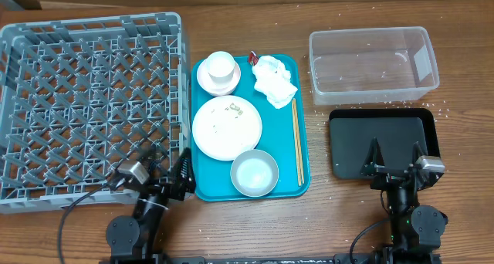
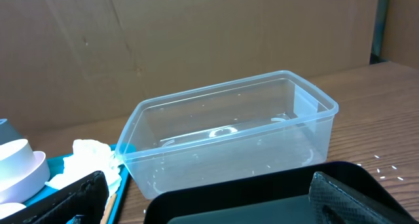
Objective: Sort waste into correct bins and load items into the dishwasher
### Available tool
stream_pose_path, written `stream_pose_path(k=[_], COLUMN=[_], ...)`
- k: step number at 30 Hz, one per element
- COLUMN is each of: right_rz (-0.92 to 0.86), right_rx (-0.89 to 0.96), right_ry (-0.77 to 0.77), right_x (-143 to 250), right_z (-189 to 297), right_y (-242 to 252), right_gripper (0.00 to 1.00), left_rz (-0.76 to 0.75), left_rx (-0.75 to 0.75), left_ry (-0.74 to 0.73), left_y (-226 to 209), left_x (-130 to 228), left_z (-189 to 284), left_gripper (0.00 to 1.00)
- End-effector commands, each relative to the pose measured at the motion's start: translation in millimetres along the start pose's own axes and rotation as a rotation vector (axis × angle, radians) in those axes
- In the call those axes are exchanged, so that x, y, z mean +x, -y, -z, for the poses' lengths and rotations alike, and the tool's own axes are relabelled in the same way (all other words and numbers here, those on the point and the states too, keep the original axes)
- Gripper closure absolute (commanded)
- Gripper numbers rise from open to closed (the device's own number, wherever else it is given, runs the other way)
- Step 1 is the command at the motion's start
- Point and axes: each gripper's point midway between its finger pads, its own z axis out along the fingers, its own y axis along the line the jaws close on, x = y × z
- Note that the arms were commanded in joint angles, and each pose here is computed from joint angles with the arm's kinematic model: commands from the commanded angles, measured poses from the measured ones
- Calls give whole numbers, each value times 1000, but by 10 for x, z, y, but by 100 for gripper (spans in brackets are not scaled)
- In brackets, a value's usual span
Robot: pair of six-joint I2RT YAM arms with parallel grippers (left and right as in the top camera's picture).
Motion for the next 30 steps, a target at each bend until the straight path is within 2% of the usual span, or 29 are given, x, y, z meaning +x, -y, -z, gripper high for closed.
stream_pose_path(k=[1,2,7,11,15,19,22,25,30], right_rz=[1,1,1,1,1,1,1,1,1], right_rx=[11,11,11,11,11,11,11,11,11], right_ry=[9,9,9,9,9,9,9,9,9], right_x=[7,7,7,7,6,7,6,5,7], right_z=[0,0,0,0,0,0,0,0,0], right_y=[26,25,26,26,25,26,25,25,26], right_gripper=[0,0,0,0,0,0,0,0,0], left_rz=[478,488,197,91,-44,-138,-213,-191,-122], left_rx=[172,233,523,535,459,248,150,18,-100], left_ry=[-176,-154,0,46,40,-25,-106,-231,-535], left_y=[355,478,1059,1201,1254,1136,1118,1023,963], left_x=[215,109,-331,-504,-620,-752,-841,-920,-915], left_z=[55,72,303,364,369,338,321,243,49], left_gripper=[0,0,0,0,0,0,0,0,0])
